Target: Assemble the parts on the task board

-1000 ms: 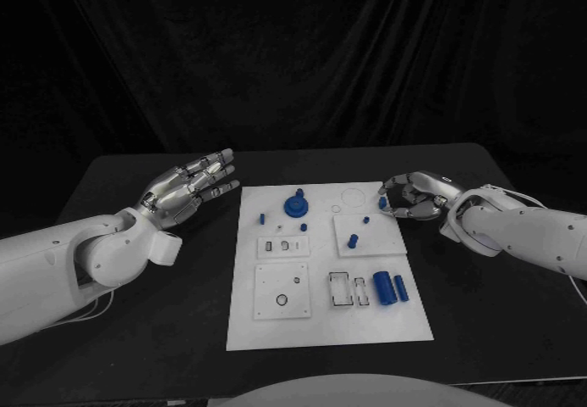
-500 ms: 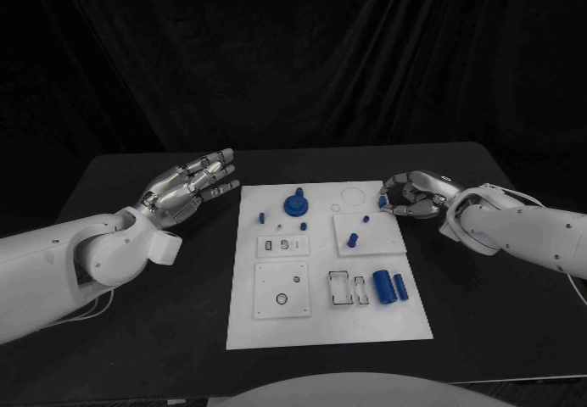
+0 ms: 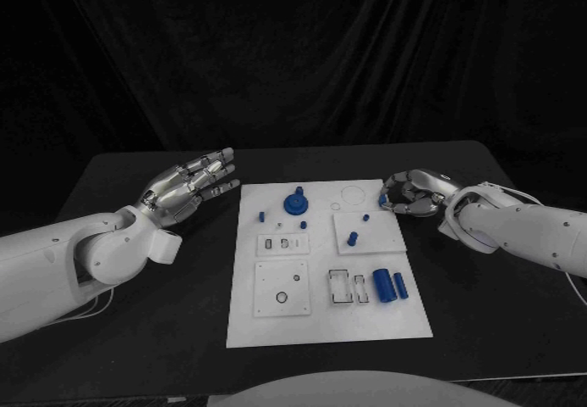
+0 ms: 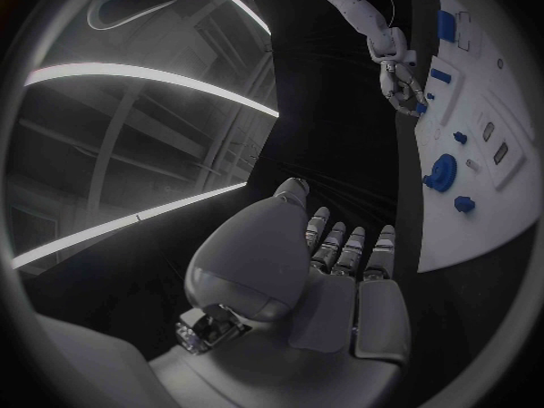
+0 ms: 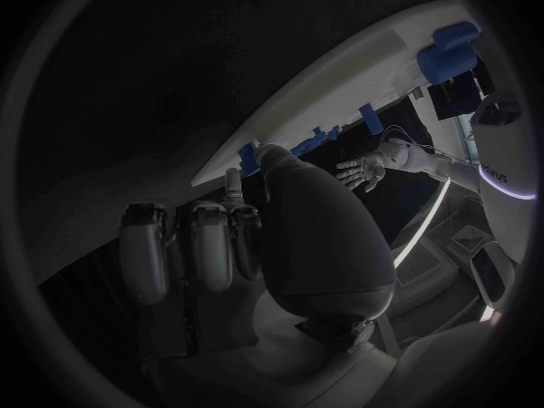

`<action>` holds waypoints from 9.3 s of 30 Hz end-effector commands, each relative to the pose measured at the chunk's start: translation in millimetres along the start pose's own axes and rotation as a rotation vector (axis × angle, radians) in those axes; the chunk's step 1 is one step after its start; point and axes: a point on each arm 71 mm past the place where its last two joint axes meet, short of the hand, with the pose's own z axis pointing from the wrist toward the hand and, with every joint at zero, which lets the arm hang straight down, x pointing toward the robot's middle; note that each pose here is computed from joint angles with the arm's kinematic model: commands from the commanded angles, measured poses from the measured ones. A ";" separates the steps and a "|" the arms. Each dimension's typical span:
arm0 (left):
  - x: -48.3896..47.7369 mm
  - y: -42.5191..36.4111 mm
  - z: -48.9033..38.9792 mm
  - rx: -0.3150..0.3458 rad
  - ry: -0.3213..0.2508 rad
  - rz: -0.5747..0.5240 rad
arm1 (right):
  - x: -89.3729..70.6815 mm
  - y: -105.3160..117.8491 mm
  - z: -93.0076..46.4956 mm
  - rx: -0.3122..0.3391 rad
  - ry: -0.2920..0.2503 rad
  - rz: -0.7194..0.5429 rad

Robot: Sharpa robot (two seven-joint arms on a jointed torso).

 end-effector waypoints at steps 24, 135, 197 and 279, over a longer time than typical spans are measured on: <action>1.0 1.8 0.1 -0.001 0.014 -0.013 | 5.0 2.2 1.3 -0.005 0.013 -0.001; -0.6 12.6 5.8 -0.032 0.025 -0.022 | 72.9 195.4 58.3 -0.364 0.337 -0.045; -0.9 11.7 2.5 -0.001 -0.015 0.009 | -16.6 192.8 43.3 -0.526 -0.112 0.054; 115.9 4.1 154.1 -1.176 0.351 1.230 | -20.7 148.8 9.5 -0.147 0.005 0.253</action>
